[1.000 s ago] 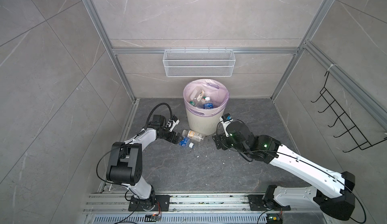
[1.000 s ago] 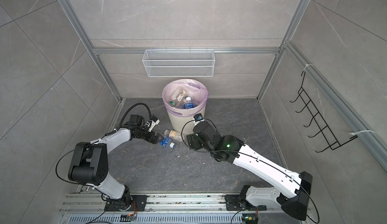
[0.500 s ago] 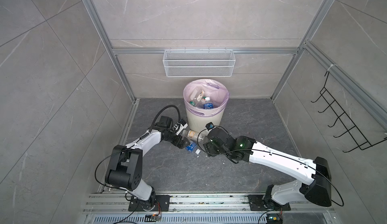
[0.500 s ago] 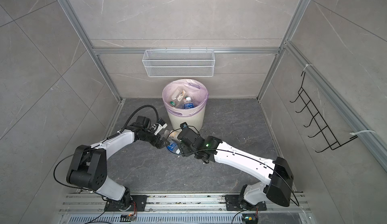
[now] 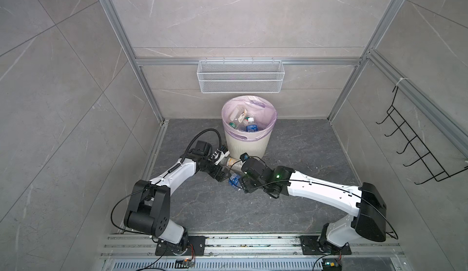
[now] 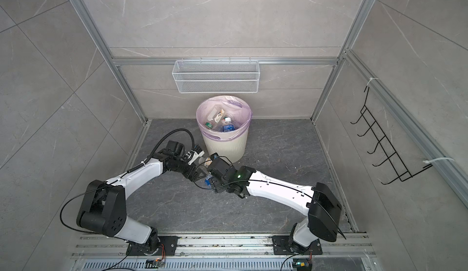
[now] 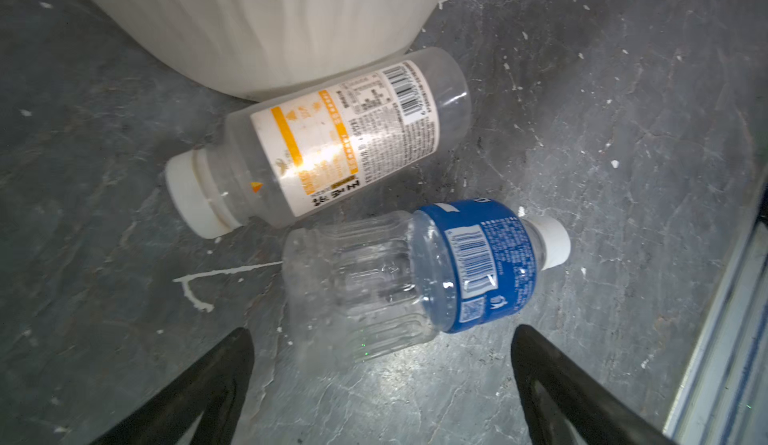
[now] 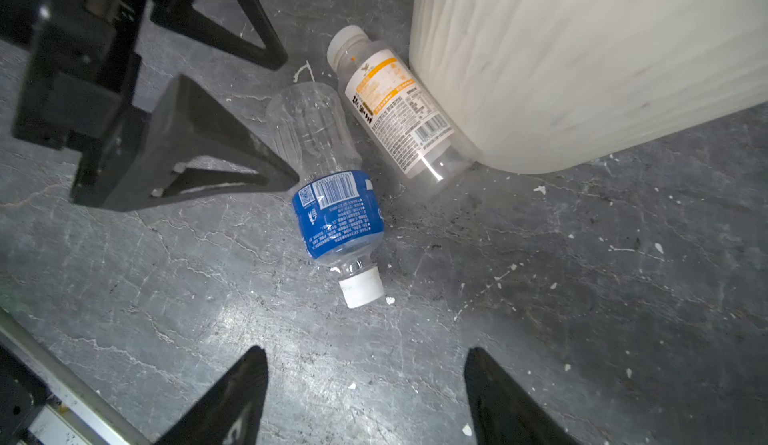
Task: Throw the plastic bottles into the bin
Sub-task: 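Lower the right gripper onto the blue-labelled bottle and close it, then lift the blue-labelled bottle with the right gripper toward the bin, then carry the blue-labelled bottle over the bin and open the right gripper, then withdraw the right gripper while the left gripper closes on the orange-labelled bottle, then lift the orange-labelled bottle with the left gripper, then carry the orange-labelled bottle over the bin and open the left gripper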
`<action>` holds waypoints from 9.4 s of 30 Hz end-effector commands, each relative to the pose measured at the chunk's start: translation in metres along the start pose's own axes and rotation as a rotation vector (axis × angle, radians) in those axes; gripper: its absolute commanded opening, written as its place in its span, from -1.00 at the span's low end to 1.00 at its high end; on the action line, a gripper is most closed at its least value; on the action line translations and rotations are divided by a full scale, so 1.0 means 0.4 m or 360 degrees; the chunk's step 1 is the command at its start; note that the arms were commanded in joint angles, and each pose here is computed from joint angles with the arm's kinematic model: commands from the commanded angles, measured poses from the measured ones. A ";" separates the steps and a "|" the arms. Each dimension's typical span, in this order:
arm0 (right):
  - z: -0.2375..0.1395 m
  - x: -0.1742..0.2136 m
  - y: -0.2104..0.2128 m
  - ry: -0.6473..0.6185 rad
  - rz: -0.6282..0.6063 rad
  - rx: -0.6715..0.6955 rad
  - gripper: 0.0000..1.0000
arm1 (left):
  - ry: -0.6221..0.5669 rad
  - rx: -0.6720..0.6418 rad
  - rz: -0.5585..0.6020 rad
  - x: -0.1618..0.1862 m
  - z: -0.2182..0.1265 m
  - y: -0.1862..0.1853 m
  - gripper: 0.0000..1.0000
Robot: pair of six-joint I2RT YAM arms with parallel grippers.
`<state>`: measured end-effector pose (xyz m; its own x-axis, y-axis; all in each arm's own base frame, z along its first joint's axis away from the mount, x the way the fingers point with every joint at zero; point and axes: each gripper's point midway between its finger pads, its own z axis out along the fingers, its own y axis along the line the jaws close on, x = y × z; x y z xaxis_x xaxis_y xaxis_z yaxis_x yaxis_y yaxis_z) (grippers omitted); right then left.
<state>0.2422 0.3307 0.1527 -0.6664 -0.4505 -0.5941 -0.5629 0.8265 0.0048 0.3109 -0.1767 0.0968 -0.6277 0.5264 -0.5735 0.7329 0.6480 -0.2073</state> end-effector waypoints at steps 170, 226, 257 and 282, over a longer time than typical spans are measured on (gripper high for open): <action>-0.485 0.110 -0.498 -0.0646 0.0882 0.0593 0.98 | -0.0134 -0.0332 0.1471 -0.085 0.234 -0.054 0.87; -0.385 0.097 -0.450 -0.0572 0.0921 0.0434 0.90 | -0.0114 -0.0180 0.0723 0.049 -0.022 -0.175 -0.33; -0.278 0.065 -0.410 -0.0508 0.0893 0.0332 0.90 | -0.0686 -0.0511 0.0071 -0.207 -0.412 0.002 -0.38; -0.330 0.105 -0.436 -0.0550 0.0980 0.0388 0.99 | -0.0874 -0.0357 0.0254 -0.786 -0.432 -0.041 1.00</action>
<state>0.2515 0.1331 0.2336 -0.6146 0.2192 -0.7578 -0.0155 0.9571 0.2894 0.4615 -0.2712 0.3796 -0.2937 0.3512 -0.8890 0.7266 0.6863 0.0311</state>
